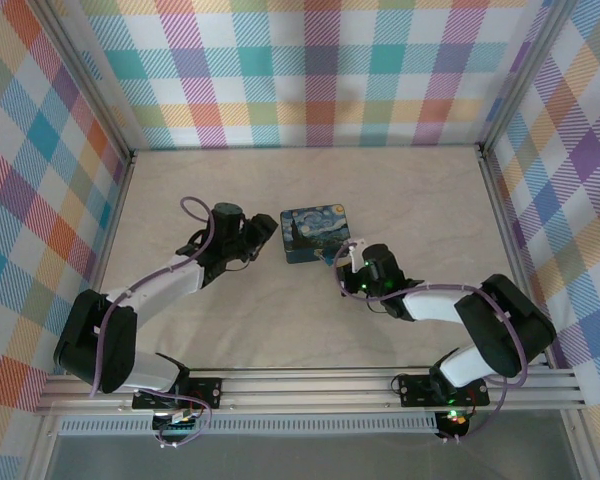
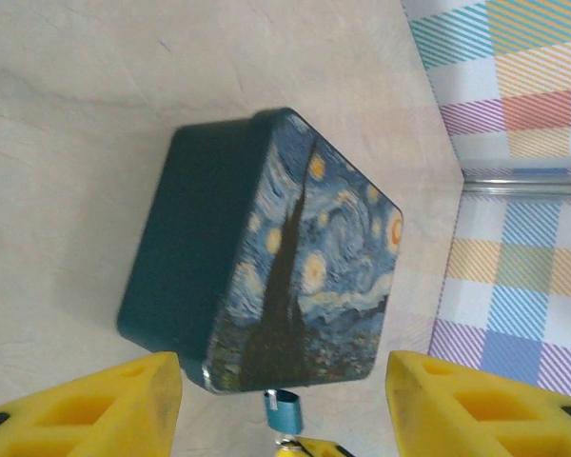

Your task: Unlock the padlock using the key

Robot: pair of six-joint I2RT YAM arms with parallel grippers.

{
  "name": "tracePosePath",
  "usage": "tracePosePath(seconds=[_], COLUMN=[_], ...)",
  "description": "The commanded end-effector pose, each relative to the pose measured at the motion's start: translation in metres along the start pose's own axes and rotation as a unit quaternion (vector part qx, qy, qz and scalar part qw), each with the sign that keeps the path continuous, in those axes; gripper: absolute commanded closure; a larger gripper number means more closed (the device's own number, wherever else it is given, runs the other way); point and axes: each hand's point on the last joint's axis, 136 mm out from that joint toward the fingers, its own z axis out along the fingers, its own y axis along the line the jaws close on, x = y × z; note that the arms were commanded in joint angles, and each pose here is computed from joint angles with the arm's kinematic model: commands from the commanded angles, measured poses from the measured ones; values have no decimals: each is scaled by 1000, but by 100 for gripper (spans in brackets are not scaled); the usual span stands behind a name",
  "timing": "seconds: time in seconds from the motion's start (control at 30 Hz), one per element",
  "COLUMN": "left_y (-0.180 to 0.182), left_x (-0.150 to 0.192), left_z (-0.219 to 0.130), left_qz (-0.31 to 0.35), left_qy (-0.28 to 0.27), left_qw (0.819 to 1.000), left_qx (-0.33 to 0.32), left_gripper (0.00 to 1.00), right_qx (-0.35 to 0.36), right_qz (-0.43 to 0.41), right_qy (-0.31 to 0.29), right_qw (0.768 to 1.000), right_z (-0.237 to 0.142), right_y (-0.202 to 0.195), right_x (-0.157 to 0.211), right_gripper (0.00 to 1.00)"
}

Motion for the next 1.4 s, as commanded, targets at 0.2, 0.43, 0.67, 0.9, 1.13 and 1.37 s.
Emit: tracePosePath(seconds=[0.2, 0.43, 0.67, 0.9, 1.13, 1.37], left_y=[-10, -24, -24, -25, -27, -20], left_x=[-3, 4, 7, 8, 11, 12], left_z=[-2, -4, -13, -24, -25, -22], left_qz=[28, 34, 38, 44, 42, 39], left_qy=[15, 25, 20, 19, 26, 27], left_qw=[999, 999, 999, 998, 998, 998], left_qx=[1, 29, 33, 38, 42, 34], left_gripper=[40, 29, 14, 14, 13, 12], right_qx=[-75, -92, -101, -106, -114, -107], right_qz=[141, 194, 255, 318, 362, 370], right_qy=[38, 78, 85, 80, 77, 76], right_qw=[986, 974, 958, 939, 922, 920], right_z=[-13, -12, -9, -2, 10, 14], right_y=[-3, -2, -11, -18, -23, -26], right_x=[-4, 4, 5, 6, 11, 13], right_gripper=[100, 100, 100, 100, 100, 100])
